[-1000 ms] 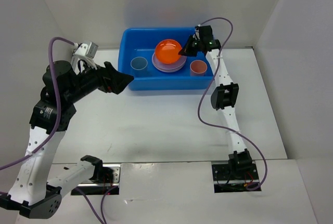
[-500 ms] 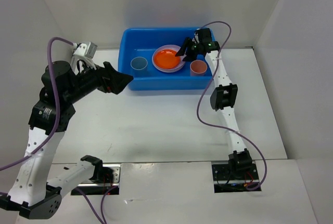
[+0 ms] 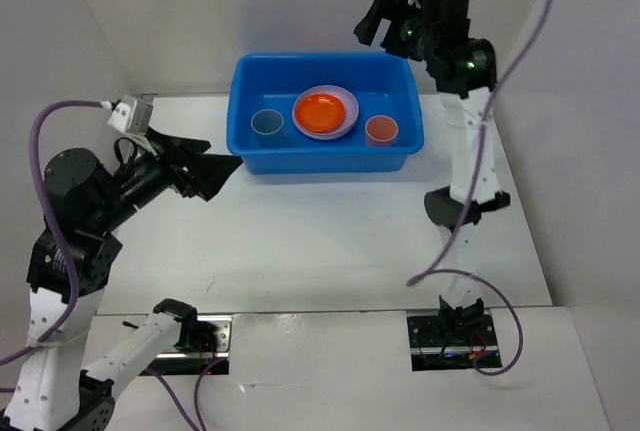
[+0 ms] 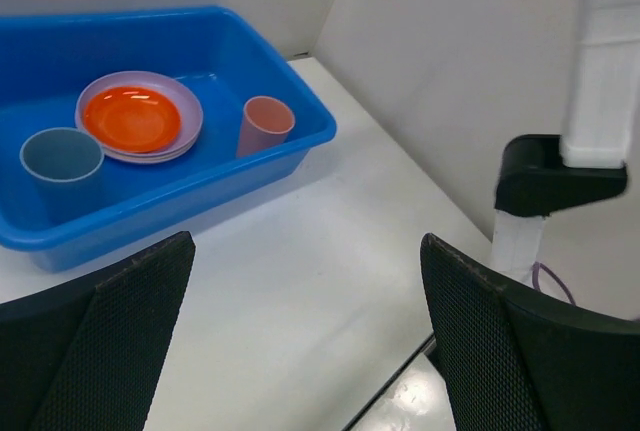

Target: Place the mixed dishes into the plastic bin

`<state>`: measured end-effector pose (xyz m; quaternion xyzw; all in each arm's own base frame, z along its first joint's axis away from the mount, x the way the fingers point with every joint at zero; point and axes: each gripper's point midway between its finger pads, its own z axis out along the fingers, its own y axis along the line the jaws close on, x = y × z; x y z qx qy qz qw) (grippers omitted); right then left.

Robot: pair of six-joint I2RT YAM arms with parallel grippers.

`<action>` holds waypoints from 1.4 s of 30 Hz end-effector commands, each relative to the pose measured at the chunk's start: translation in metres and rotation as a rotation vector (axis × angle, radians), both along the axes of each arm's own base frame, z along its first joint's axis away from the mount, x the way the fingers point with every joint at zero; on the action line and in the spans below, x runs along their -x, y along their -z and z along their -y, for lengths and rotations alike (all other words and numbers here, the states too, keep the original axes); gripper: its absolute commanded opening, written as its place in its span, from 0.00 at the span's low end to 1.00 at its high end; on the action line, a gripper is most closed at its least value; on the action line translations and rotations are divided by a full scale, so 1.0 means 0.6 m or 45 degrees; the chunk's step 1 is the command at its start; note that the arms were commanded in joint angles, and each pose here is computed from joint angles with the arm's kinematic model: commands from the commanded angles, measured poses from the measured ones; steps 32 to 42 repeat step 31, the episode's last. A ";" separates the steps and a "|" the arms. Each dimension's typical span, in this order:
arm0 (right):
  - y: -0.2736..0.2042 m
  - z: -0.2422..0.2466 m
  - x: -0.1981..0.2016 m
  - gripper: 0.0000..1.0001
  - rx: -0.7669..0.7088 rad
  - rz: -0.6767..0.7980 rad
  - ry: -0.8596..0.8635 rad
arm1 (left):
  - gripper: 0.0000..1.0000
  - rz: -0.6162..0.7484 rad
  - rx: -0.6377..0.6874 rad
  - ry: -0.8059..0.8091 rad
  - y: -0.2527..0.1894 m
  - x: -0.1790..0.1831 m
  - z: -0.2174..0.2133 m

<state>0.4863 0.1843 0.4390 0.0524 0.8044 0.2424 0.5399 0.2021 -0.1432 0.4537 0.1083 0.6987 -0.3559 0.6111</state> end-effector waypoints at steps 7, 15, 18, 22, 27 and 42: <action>-0.104 -0.066 0.242 1.00 -0.035 0.039 0.126 | 1.00 0.047 0.115 0.135 -0.023 0.054 0.016; -0.058 -0.063 0.330 1.00 -0.090 -0.132 0.051 | 1.00 0.035 0.187 0.169 -0.016 0.078 0.019; -0.028 -0.075 0.365 1.00 -0.177 -0.025 -0.108 | 1.00 0.026 0.194 0.187 -0.012 0.078 0.023; -0.046 -0.012 0.484 1.00 -0.598 0.365 -0.322 | 1.00 0.021 0.206 0.171 -0.007 0.081 0.019; -0.009 0.100 0.544 1.00 -0.718 0.461 -0.141 | 1.00 -0.006 0.216 0.157 0.011 0.065 0.022; 0.065 0.046 0.500 1.00 -0.413 0.235 -0.187 | 1.00 -0.033 0.221 0.156 0.023 0.046 0.027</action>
